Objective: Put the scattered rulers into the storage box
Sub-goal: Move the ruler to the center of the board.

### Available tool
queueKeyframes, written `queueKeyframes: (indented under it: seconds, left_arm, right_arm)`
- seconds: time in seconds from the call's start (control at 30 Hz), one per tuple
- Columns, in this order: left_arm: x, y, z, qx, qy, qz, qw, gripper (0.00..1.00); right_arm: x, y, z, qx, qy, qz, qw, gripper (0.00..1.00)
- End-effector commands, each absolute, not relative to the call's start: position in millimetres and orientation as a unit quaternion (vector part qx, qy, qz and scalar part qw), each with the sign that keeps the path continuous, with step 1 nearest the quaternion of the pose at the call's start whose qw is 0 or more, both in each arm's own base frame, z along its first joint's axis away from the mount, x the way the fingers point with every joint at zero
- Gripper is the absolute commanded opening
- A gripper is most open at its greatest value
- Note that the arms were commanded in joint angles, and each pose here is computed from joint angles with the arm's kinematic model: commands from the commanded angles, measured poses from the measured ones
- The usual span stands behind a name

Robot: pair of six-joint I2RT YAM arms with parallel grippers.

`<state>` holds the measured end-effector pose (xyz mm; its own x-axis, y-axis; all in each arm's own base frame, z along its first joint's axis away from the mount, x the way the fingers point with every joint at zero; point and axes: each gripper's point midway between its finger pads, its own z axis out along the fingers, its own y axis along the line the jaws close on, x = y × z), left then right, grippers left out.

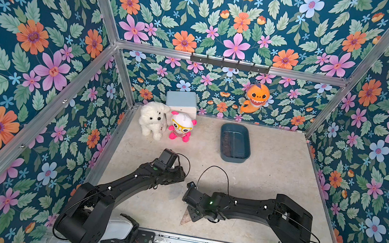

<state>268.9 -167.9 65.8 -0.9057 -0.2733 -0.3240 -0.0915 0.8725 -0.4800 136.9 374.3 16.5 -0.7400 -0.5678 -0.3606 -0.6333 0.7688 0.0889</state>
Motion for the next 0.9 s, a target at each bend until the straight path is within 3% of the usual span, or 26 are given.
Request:
queueKeyframes:
  seconds: [0.0,0.3,0.87]
  left_arm:
    - [271.7,-170.6,68.4,-0.090,0.947,-0.239,0.196,0.57]
    - [269.9,-170.1,70.6,-0.088,0.946,-0.242,0.198,0.57]
    - [260.3,-199.3,61.2,-0.066,0.937,-0.298,0.172,0.56]
  right_arm:
    - [135.0,371.2,12.5,-0.320,0.930,0.100,0.154,0.36]
    - [148.7,339.3,-4.7,-0.305,0.937,0.013,0.170,0.22]
    - [213.5,263.2,-9.3,-0.183,0.965,-0.030,0.187,0.14]
